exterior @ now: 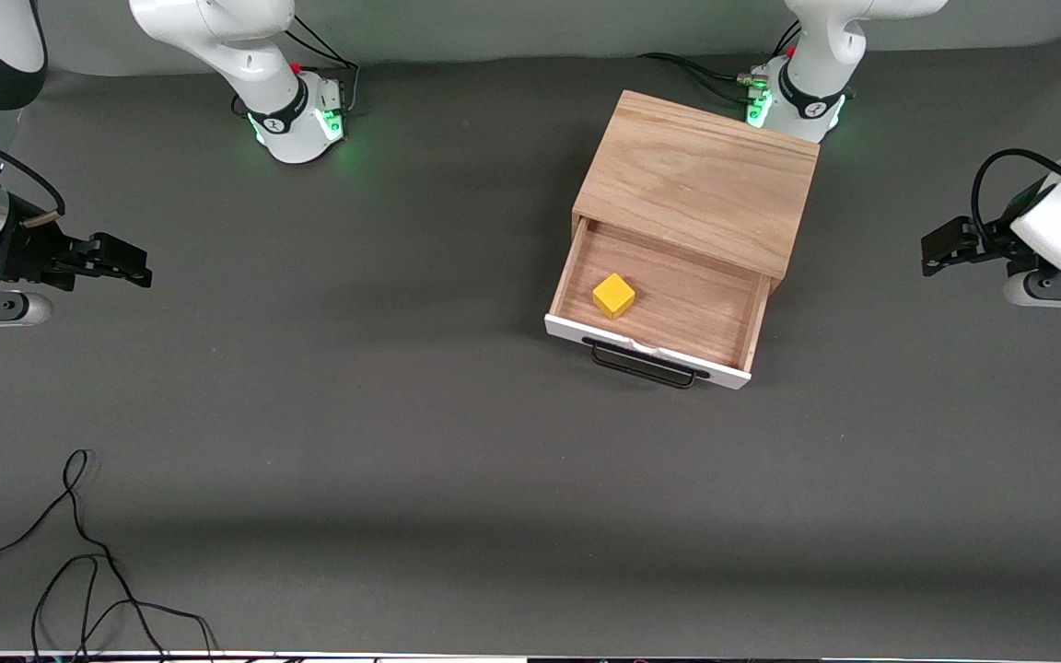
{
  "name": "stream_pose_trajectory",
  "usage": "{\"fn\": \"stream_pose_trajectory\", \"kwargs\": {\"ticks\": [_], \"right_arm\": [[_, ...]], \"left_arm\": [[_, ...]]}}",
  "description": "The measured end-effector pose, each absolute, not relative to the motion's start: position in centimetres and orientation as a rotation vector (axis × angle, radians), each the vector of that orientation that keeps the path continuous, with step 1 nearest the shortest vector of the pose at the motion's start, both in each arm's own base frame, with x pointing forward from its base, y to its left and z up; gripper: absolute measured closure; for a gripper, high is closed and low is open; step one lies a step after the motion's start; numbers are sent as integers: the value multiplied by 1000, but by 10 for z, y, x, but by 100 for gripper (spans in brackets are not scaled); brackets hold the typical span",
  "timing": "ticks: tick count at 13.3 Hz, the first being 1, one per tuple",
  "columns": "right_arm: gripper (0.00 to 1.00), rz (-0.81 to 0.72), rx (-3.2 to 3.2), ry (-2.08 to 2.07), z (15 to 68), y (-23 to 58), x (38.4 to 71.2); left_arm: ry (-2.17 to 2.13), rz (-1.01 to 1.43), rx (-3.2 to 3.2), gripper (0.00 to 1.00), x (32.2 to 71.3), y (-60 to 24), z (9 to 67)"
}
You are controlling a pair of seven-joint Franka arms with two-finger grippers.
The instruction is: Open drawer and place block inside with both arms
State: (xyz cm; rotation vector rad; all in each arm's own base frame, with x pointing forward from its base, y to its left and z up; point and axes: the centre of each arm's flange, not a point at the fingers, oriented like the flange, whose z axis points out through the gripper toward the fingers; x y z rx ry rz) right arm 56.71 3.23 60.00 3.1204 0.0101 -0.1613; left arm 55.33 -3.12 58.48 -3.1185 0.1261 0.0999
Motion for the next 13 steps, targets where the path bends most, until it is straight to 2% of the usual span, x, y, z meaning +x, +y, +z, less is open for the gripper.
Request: {"fn": "stream_pose_trajectory", "kwargs": {"ticks": [13], "right_arm": [[0, -170, 3119, -7, 595, 26, 568]], "left_arm": [[130, 115, -3118, 0, 552, -31, 584]]}}
